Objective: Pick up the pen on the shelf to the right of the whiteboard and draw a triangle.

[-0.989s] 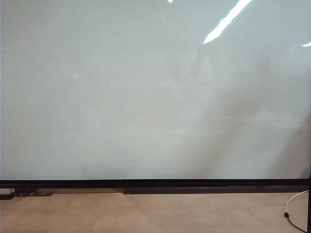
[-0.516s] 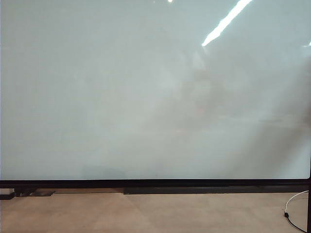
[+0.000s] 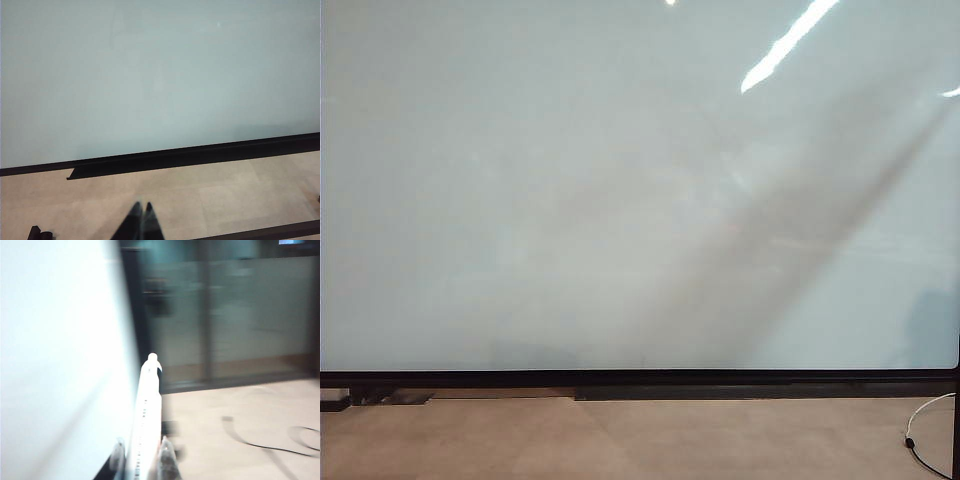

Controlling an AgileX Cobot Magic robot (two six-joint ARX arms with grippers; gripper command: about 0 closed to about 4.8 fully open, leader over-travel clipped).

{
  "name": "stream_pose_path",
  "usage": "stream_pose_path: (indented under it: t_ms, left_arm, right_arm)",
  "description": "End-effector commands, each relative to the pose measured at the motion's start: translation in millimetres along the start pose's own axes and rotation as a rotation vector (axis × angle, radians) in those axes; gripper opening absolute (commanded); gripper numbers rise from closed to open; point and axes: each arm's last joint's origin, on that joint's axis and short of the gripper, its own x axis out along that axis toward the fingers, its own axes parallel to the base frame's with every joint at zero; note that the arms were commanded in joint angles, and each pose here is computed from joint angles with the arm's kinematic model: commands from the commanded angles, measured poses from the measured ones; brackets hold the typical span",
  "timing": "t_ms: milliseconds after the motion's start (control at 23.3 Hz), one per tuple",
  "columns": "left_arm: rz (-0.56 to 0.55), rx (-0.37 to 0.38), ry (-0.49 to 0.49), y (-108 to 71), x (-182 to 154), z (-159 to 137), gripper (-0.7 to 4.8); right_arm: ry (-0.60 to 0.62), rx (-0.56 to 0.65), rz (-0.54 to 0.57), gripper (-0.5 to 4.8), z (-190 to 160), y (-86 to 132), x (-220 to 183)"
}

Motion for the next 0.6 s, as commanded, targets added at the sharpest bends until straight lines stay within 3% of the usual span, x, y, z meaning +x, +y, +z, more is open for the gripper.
stream_pose_path:
  t_ms: [43,86,344,516,602]
  left_arm:
    - [0.0,0.001,-0.009,0.1,-0.3,1.7,-0.05]
    - [0.0,0.001,-0.009,0.1,-0.3,1.7,-0.05]
    - [0.0,0.001,-0.009,0.1,-0.3,1.7,-0.05]
    - [0.001,0.001,-0.009,0.1,-0.3,1.6,-0.05]
    - [0.001,0.001,-0.009,0.1,-0.3,1.6,-0.05]
  right_arm:
    - [0.044,0.031,0.127,-0.06,-1.8,21.3,-3.3]
    - [0.047,0.043,0.208,-0.06,-1.9,36.7,-3.7]
    - [0.034,-0.005,0.362,-0.05,-4.7,86.3,-0.6]
    - [0.102,-0.13,0.526,-0.05,-30.0,160.8,10.7]
    - [0.083,-0.117,0.59,-0.05,-40.9,184.1,22.0]
